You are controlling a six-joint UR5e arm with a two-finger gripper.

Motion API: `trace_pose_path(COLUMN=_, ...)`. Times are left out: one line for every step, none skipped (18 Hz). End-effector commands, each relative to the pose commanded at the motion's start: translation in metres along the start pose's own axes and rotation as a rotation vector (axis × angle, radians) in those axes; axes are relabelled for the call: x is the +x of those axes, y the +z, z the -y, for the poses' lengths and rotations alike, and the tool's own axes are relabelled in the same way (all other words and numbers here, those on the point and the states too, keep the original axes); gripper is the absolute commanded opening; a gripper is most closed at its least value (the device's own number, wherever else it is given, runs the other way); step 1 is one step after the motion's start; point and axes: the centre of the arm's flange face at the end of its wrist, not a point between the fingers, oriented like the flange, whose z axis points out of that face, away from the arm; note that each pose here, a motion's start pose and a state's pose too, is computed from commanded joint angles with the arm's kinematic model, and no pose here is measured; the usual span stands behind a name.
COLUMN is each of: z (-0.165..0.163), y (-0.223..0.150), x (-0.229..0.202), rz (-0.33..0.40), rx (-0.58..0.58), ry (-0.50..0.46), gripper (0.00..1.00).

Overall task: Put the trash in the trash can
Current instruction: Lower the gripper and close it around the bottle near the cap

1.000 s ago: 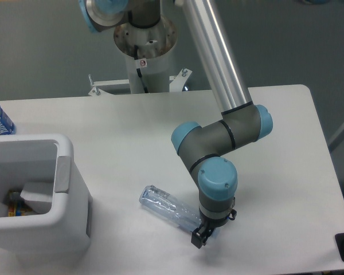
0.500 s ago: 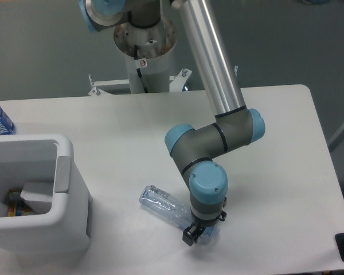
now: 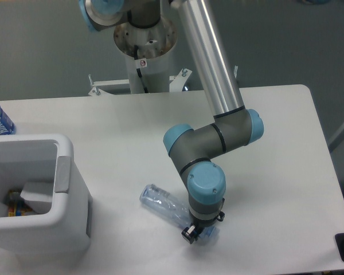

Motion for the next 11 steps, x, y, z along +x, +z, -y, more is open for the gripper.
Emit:
trace_pose_path(z=0.000, y=0.001, x=-0.001, rz=0.001, rx=-0.003, ry=-0.001, gripper=0.60)
trace_pose_path(z=-0.001, y=0.001, x=0.000, rz=0.001, rx=-0.003, ry=0.002, gripper=0.60)
trace_pose_path(z=0.000, y=0.001, x=-0.001, rz=0.001, rx=-0.003, ry=0.000, gripper=0.59)
trace_pose_path(z=0.001, y=0.000, x=-0.001, rz=0.000, rx=0.000, ry=0.002, gripper=0.58)
trace_pose_path(z=0.001, y=-0.002, x=-0.001, rz=0.000, rx=0.001, ry=0.002, gripper=0.56)
trace_pose_path(z=0.001, y=-0.003, x=-0.001, rz=0.000, rx=0.005, ry=0.001, gripper=0.55)
trace_pose_path(z=0.001, y=-0.005, x=-0.001, rz=-0.001, rx=0.006, ry=0.003, gripper=0.55)
trace_pose_path(z=0.001, y=-0.007, x=0.000, rz=-0.004, rx=0.008, ry=0.007, gripper=0.55)
trace_pose_path(z=0.001, y=-0.012, x=0.000, rz=-0.005, rx=0.015, ry=0.010, gripper=0.55)
trace_pose_path(z=0.003, y=-0.019, x=0.001, rz=-0.011, rx=0.025, ry=0.013, gripper=0.55)
trace_pose_path(z=0.006, y=-0.030, x=0.001, rz=-0.019, rx=0.042, ry=0.013, gripper=0.55)
